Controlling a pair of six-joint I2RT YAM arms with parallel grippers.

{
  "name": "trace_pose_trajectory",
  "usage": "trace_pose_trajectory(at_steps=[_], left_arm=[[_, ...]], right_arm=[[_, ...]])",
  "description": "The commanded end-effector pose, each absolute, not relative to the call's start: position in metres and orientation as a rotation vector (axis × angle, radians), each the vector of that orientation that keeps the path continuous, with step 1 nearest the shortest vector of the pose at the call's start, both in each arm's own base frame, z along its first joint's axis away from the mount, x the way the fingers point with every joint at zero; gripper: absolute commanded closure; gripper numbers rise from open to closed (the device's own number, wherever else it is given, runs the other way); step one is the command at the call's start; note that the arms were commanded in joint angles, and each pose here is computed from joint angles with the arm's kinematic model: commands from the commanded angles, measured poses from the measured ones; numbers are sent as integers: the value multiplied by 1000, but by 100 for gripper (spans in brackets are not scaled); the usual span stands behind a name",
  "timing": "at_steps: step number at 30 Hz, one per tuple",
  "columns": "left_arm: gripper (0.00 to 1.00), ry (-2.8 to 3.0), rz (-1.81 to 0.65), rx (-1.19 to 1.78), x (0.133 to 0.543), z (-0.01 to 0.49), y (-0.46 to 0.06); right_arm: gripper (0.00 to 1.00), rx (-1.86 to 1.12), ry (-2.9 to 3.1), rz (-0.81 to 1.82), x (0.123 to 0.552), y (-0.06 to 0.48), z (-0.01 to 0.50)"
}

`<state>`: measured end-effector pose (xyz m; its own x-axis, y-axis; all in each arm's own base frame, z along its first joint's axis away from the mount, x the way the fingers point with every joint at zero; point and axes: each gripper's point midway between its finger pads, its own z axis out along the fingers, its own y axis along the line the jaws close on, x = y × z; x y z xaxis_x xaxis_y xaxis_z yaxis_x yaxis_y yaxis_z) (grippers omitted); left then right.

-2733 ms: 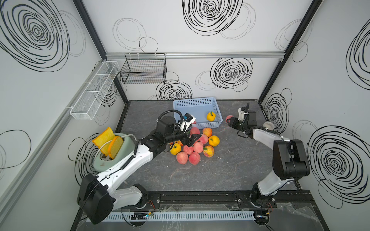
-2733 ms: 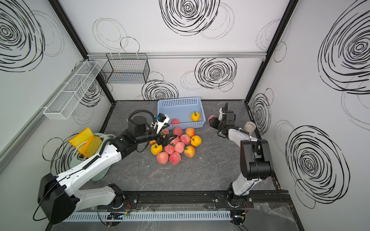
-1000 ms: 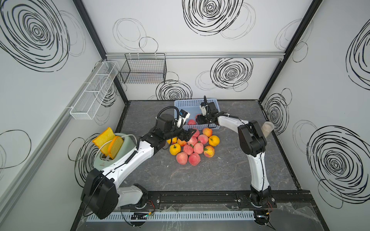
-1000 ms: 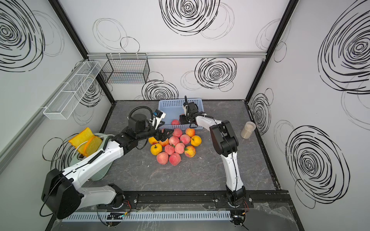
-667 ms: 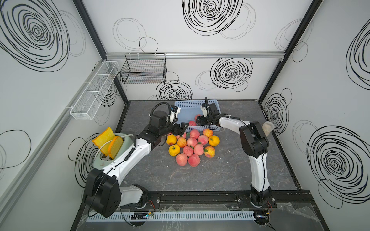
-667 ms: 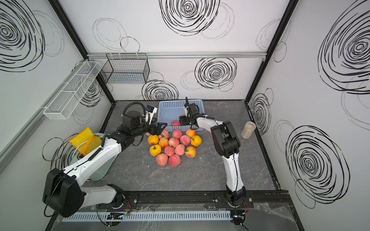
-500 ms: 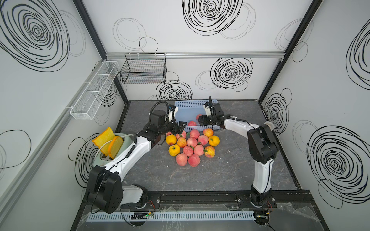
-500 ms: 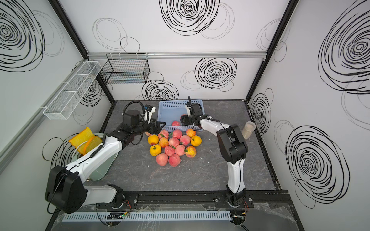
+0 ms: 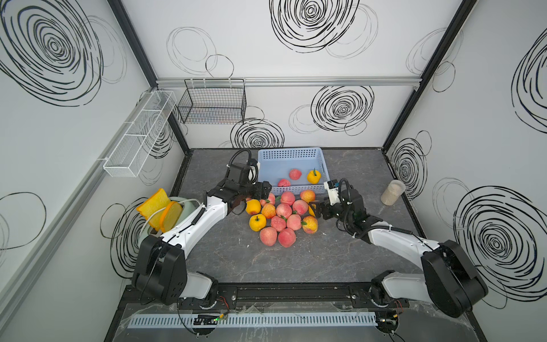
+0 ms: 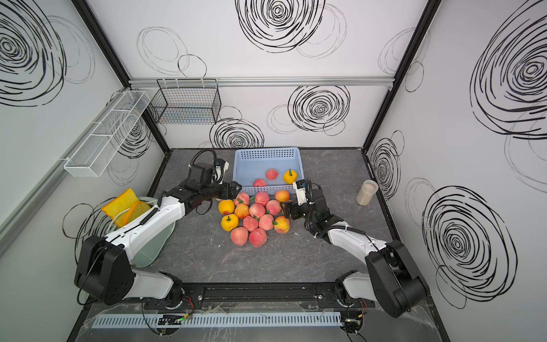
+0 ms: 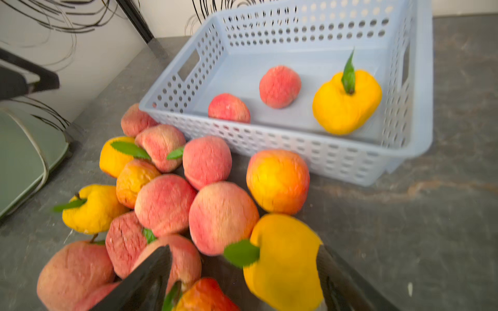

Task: Put the peaches into the basket
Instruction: Place the peach in the basket, then pick up the peach from the center of the board.

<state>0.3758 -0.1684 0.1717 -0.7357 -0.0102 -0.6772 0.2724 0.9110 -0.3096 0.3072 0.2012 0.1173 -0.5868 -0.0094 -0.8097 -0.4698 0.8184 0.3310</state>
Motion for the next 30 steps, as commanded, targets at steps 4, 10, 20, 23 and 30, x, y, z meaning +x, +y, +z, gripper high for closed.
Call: trace_pose_trajectory(at_steps=[4, 10, 20, 23, 30], left_arm=[[16, 2427, -445, 79, 378, 152, -158], [16, 2468, -398, 38, 377, 141, -149], [15, 2524, -387, -2, 372, 126, -132], [15, 2538, -385, -4, 372, 121, -130], [14, 2586, -402, -2, 371, 100, -133]], right_arm=[[13, -425, 1870, 767, 288, 225, 172], [13, -541, 1805, 702, 272, 247, 174], [13, -659, 1774, 638, 261, 272, 168], [13, -661, 1776, 630, 261, 273, 167], [13, -660, 1778, 605, 263, 272, 166]])
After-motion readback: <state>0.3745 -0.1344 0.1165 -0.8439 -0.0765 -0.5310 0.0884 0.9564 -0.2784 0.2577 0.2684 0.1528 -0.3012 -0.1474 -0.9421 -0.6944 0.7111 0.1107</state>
